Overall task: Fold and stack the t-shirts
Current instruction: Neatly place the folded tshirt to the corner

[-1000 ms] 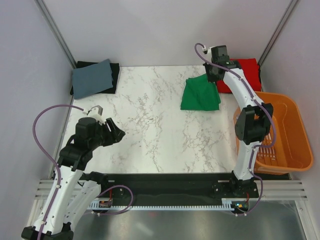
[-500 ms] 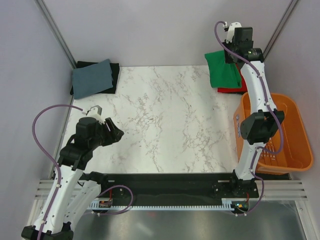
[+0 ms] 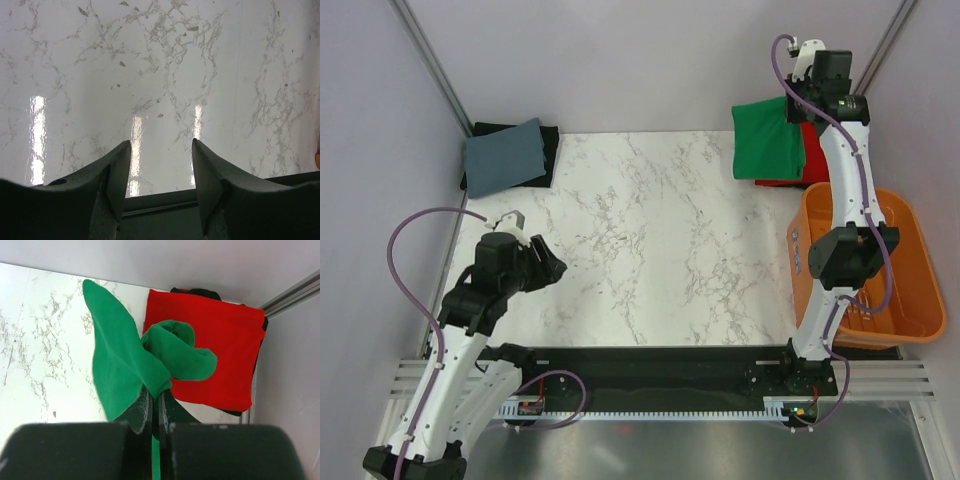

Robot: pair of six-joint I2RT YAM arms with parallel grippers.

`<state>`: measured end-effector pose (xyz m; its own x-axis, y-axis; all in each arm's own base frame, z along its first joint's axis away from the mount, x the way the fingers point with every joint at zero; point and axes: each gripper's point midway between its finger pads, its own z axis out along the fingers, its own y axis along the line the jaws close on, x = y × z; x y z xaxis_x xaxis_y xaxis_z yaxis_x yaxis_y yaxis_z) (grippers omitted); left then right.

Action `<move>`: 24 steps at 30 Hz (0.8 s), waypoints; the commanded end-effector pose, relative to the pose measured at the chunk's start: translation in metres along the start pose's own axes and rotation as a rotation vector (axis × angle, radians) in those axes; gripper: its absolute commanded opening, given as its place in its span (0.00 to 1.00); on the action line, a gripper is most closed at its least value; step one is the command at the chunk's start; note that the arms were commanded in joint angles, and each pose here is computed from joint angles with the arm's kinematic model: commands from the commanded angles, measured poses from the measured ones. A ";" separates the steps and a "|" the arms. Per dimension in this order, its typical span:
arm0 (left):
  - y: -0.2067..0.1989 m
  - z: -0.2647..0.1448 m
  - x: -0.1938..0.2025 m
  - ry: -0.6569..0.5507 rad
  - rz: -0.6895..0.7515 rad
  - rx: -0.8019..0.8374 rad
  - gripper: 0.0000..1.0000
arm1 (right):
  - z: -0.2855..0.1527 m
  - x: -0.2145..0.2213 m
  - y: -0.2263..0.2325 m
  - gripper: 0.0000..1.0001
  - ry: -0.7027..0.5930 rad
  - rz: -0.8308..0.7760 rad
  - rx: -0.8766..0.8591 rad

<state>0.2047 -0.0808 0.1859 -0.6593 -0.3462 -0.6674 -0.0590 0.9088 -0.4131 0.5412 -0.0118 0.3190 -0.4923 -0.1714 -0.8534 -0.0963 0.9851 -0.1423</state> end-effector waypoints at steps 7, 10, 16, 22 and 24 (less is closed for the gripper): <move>0.003 0.006 -0.002 0.007 -0.025 -0.033 0.58 | -0.002 -0.036 -0.044 0.00 -0.140 0.019 0.000; 0.004 0.006 -0.001 0.011 -0.027 -0.039 0.58 | 0.014 -0.032 -0.056 0.00 -0.143 0.034 -0.006; 0.005 0.007 0.000 0.013 -0.031 -0.046 0.58 | 0.042 -0.014 -0.080 0.00 -0.121 0.055 -0.010; 0.006 0.009 0.001 0.026 -0.033 -0.056 0.58 | 0.058 -0.014 -0.093 0.00 -0.168 0.001 -0.029; 0.007 0.010 0.002 0.028 -0.035 -0.058 0.58 | 0.063 -0.020 -0.102 0.00 -0.198 -0.035 0.007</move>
<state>0.2078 -0.0792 0.1738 -0.6918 -0.3442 -0.6348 -0.0968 0.9154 -0.3908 0.5953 -0.1055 0.2619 -0.4989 -0.1039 -0.8604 -0.0809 0.9940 -0.0731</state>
